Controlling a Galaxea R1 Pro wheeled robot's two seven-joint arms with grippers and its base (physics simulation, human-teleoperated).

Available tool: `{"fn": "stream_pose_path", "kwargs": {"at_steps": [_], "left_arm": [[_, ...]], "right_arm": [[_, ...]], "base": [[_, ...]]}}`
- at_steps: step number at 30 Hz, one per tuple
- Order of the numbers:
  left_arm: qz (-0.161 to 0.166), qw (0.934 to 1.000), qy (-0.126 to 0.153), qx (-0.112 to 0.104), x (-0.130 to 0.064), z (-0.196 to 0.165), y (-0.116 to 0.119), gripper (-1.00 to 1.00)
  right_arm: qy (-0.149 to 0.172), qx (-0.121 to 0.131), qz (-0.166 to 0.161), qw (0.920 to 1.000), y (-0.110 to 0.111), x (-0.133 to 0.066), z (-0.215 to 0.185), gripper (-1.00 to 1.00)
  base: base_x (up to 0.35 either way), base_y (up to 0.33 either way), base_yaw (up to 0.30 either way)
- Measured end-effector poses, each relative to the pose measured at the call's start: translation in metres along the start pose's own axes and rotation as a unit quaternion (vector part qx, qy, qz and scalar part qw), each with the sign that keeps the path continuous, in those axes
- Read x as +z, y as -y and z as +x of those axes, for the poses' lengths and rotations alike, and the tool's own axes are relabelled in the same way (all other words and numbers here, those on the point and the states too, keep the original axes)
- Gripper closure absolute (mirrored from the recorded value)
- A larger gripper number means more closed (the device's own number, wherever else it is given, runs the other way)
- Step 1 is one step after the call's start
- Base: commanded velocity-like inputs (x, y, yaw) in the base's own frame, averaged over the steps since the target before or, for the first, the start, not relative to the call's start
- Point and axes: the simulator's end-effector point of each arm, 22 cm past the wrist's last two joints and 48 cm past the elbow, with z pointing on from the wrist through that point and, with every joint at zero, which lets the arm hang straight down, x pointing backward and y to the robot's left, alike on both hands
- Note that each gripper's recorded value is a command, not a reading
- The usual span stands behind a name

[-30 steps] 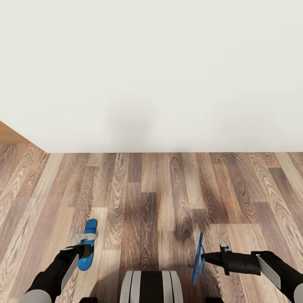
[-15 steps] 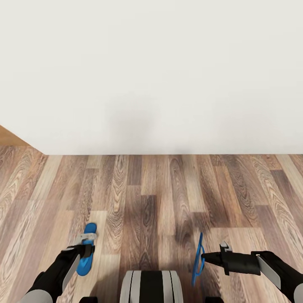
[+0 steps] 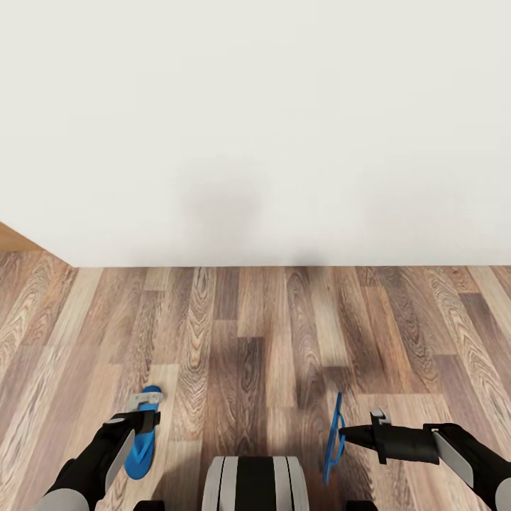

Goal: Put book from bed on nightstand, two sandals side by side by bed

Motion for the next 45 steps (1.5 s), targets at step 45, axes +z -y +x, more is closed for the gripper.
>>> {"fn": "stream_pose_path", "kwargs": {"at_steps": [45], "left_arm": [[-0.002, 0.9988, -0.049, 0.010, 0.028, 0.047, 0.003, -1.00]], "right_arm": [[-0.015, 0.045, 0.012, 0.9988, 0.041, 0.011, 0.009, 1.00]], "base": [[0.001, 0.000, 0.000]]}}
